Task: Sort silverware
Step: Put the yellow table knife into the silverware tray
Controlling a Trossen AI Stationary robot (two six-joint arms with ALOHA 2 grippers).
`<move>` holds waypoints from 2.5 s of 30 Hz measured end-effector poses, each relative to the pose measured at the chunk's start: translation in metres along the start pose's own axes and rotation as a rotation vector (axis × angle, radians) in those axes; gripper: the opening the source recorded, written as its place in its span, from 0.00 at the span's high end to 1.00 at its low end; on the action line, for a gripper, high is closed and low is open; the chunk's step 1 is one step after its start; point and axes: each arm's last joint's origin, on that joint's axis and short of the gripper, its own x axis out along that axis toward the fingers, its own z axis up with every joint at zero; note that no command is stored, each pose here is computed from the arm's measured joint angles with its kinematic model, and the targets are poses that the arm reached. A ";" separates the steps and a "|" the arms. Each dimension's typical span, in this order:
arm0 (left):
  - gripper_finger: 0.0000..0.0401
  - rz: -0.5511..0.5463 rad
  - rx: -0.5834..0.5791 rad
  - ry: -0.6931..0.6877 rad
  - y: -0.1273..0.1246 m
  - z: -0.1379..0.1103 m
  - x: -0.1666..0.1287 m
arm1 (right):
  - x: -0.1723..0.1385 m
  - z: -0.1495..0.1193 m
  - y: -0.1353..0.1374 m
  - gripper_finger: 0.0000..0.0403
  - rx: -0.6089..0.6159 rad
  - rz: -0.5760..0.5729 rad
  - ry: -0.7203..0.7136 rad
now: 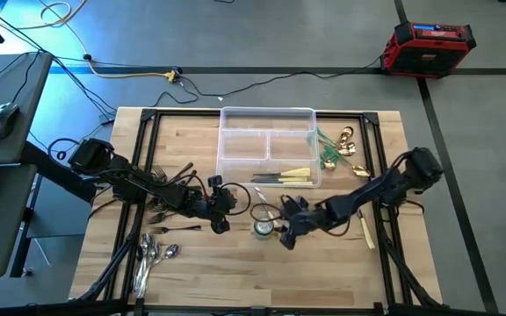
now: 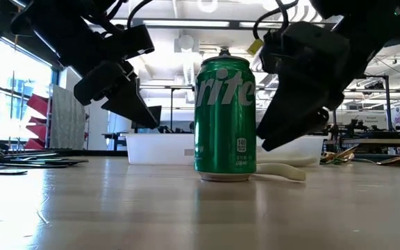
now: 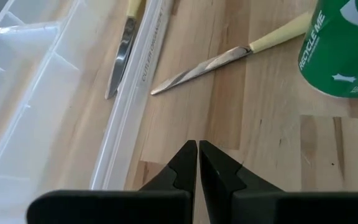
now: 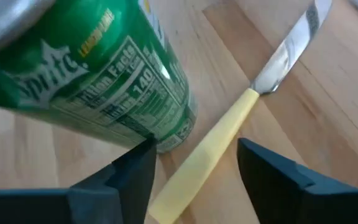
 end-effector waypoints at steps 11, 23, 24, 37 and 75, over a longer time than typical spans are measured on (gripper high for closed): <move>1.00 0.000 0.000 0.000 0.000 0.000 0.000 | 0.032 0.001 0.025 0.48 -0.129 -0.274 0.170; 1.00 -0.023 0.002 0.007 -0.001 0.000 0.000 | 0.037 -0.007 0.020 0.83 -0.073 -0.322 0.298; 1.00 -0.024 0.003 0.009 -0.001 -0.001 0.000 | 0.037 -0.007 0.020 0.88 -0.068 -0.325 0.307; 1.00 -0.028 0.011 0.023 -0.001 -0.002 0.000 | -0.011 0.005 0.011 0.89 -0.087 -0.457 0.294; 1.00 -0.072 0.028 0.015 -0.007 -0.002 -0.003 | -0.028 0.031 0.002 0.70 -0.077 -0.230 0.467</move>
